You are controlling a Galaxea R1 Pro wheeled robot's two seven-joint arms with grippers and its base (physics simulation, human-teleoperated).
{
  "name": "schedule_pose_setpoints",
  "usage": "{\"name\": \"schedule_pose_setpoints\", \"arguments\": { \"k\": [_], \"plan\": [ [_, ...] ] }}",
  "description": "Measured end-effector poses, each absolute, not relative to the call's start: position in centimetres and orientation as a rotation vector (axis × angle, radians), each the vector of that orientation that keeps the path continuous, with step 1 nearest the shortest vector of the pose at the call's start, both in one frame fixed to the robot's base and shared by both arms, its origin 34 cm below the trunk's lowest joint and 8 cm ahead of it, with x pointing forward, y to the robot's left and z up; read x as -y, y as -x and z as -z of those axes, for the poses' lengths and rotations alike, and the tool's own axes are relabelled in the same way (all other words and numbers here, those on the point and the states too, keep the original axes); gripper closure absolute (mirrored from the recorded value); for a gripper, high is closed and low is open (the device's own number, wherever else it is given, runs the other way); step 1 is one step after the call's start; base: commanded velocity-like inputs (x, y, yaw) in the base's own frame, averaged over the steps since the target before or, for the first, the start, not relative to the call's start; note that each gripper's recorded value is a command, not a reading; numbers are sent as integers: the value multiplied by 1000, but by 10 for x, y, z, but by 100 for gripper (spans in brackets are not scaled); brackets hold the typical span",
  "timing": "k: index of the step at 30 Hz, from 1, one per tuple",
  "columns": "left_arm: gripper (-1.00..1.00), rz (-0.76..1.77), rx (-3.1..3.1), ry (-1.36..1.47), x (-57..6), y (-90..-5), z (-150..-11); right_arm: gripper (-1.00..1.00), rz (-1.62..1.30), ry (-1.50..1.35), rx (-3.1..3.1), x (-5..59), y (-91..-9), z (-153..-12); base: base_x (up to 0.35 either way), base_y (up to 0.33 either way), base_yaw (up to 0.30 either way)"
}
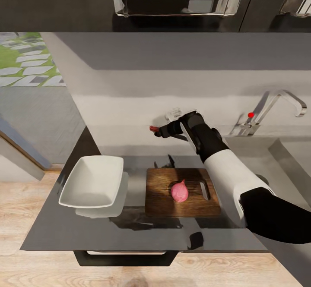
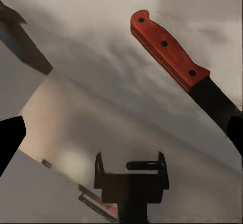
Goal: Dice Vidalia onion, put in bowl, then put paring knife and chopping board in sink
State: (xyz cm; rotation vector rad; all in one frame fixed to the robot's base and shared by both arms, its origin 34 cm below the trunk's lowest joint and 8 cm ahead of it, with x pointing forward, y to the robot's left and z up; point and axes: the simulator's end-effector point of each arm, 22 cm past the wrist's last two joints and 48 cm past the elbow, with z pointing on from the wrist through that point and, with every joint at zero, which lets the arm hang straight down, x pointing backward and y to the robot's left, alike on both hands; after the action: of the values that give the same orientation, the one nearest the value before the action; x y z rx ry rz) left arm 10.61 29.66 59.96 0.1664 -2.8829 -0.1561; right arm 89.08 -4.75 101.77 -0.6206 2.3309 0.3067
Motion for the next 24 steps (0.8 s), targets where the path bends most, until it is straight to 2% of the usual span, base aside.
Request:
{"name": "schedule_pose_setpoints", "arguments": {
  "k": [17,24],
  "plan": [
    [-100,144,2841,-162,-290,-74,-607,-100,-197,570,-2393,74,-893,-993,4,0,0],
    [-100,138,2842,-163,-287,-74,-607,-100,-197,569,-2392,75,-893,-994,205,0,0]
  ]
}}
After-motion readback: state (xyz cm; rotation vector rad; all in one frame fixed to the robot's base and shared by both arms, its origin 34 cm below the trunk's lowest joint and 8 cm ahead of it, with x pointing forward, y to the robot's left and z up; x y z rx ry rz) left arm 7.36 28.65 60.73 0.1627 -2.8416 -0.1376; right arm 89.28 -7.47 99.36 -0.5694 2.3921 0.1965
